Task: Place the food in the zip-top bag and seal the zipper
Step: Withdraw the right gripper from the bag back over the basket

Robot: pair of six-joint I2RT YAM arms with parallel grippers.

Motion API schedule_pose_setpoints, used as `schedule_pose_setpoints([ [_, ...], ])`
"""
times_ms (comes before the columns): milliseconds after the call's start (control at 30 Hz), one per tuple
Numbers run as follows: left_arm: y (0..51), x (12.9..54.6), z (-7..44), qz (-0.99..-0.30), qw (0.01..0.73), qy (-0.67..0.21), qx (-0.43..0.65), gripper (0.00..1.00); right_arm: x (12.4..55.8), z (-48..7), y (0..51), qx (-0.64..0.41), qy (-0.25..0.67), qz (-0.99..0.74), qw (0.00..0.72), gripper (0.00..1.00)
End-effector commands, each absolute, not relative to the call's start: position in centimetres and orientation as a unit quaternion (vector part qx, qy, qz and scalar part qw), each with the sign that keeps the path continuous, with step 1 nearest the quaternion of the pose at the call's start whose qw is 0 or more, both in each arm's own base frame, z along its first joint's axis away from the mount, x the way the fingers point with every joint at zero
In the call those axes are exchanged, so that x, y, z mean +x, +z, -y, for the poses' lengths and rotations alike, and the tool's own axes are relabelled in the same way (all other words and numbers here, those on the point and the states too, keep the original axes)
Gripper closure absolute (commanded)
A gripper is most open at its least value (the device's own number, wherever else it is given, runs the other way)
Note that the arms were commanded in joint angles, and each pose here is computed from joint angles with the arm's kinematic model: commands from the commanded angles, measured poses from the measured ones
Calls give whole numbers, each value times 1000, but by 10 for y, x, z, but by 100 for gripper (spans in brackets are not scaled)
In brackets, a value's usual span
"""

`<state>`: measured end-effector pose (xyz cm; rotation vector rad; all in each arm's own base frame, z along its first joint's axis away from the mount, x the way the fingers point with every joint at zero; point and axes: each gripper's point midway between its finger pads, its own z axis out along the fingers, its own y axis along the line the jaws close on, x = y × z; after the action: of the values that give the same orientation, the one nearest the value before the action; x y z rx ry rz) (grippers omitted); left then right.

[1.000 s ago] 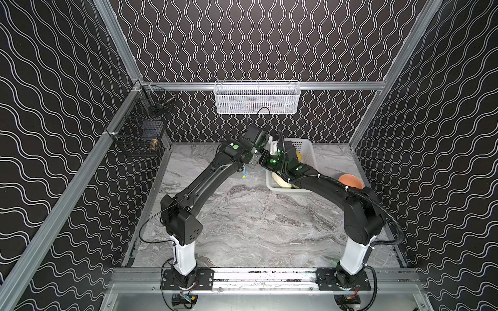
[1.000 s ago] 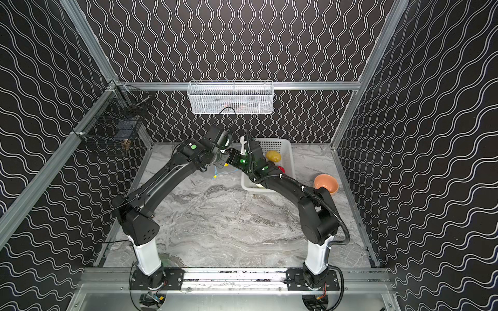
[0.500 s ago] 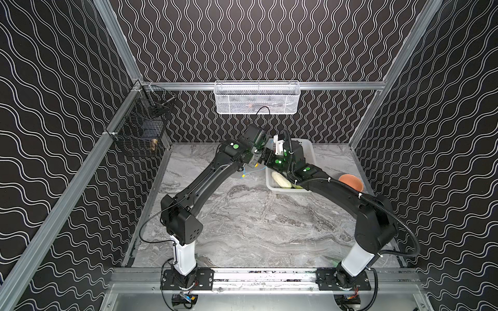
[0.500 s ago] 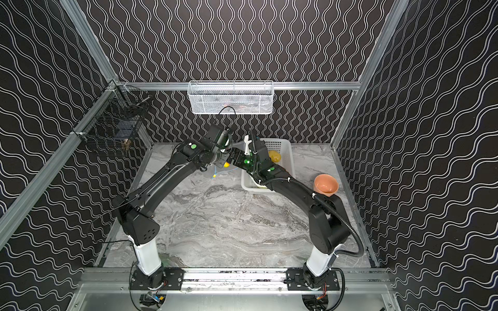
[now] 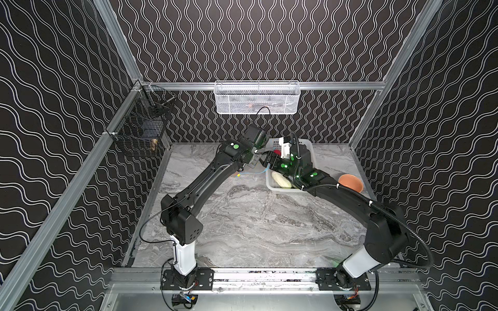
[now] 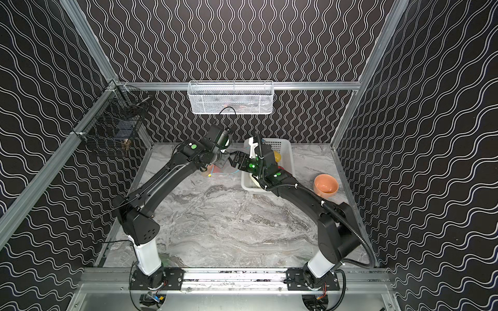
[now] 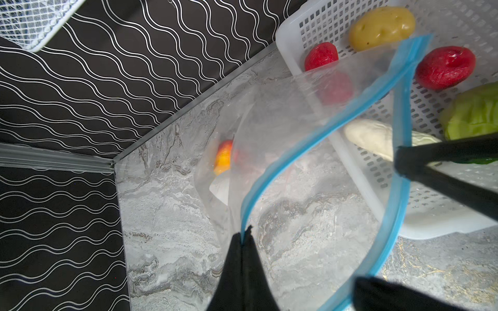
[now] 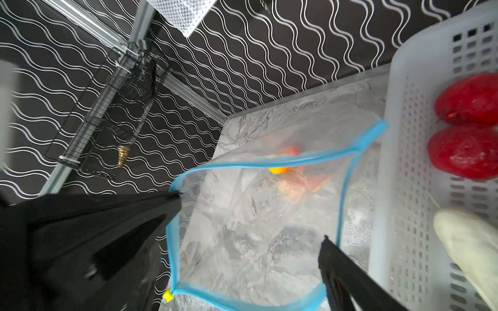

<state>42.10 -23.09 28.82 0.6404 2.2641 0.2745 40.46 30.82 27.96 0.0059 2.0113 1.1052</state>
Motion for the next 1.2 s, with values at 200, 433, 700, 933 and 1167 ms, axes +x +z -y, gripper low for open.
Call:
schedule_pose_setpoints([
  [200, 293, 423, 229, -883, 386, 113, 242, 100, 401, -286, 305, -16, 433, -783, 447, 3],
  [433, 290, 425, 228, -882, 384, 123, 244, 100, 408, -257, 291, 2, 402, -804, 439, 1],
  [700, 292, 424, 231, -883, 383, 114, 247, 100, 424, -224, 274, 31, 300, -848, 435, 1],
  [933, 283, 427, 229, -884, 377, 126, 246, 100, 440, -199, 253, 76, 209, -881, 418, 1],
  [1167, 283, 428, 228, -883, 377, 133, 246, 100, 451, -179, 235, 101, 214, -873, 425, 1],
])
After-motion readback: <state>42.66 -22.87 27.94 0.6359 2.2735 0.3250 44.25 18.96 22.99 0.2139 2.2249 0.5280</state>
